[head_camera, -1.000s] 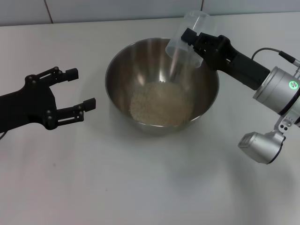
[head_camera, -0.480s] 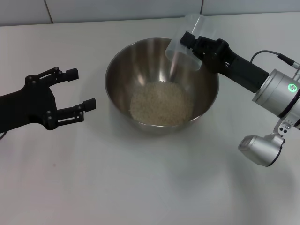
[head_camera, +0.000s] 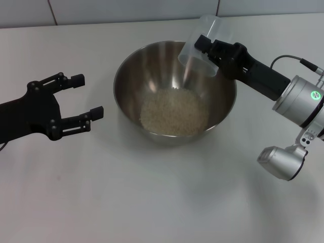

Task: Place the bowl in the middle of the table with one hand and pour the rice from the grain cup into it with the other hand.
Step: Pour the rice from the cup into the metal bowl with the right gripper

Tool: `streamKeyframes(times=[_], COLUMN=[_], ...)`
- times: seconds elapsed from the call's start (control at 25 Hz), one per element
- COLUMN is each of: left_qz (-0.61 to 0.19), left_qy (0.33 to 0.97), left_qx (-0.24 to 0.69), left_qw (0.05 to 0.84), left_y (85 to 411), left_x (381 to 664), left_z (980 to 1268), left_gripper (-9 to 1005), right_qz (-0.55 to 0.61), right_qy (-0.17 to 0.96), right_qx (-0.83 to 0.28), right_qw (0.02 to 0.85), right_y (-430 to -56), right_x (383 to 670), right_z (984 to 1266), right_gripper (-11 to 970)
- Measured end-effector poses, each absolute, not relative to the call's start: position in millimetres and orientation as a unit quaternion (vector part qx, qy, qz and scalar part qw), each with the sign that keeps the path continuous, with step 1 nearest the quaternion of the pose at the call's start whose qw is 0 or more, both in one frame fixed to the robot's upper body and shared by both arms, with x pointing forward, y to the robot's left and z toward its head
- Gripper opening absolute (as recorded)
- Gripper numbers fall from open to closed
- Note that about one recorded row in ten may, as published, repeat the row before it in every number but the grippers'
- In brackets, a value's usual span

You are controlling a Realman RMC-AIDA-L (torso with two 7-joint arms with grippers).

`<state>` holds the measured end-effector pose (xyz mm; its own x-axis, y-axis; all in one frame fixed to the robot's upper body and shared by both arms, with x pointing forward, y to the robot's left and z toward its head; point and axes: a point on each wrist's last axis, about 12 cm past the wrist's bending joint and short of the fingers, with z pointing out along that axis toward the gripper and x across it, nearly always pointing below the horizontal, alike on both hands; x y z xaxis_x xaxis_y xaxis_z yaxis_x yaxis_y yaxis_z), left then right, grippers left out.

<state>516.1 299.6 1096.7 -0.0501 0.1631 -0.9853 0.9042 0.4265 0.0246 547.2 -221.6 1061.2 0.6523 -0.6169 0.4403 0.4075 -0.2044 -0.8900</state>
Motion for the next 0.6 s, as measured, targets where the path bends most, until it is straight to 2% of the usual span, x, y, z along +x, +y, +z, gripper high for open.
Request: streamKeyframes(times=[0.32,0.6], left_qz=[-0.338,-0.339], left_qy=[0.641,0.640], left_qx=[0.416,0.417], left_qw=[0.549,0.550], left_y=[299.6,298.6], left_x=[516.0,515.7], left_z=[1096.7,1096.9], left_gripper=[839,839], right_qz=[-0.400,-0.355], right_qy=[0.092,0.187], right_qx=[-0.657,-0.593], right_qw=[0.632,0.698], right_y=[-220.0,-220.8], right_x=[544.3,544.7], right_z=[1058.6,1067.1], right_gripper=[6,6])
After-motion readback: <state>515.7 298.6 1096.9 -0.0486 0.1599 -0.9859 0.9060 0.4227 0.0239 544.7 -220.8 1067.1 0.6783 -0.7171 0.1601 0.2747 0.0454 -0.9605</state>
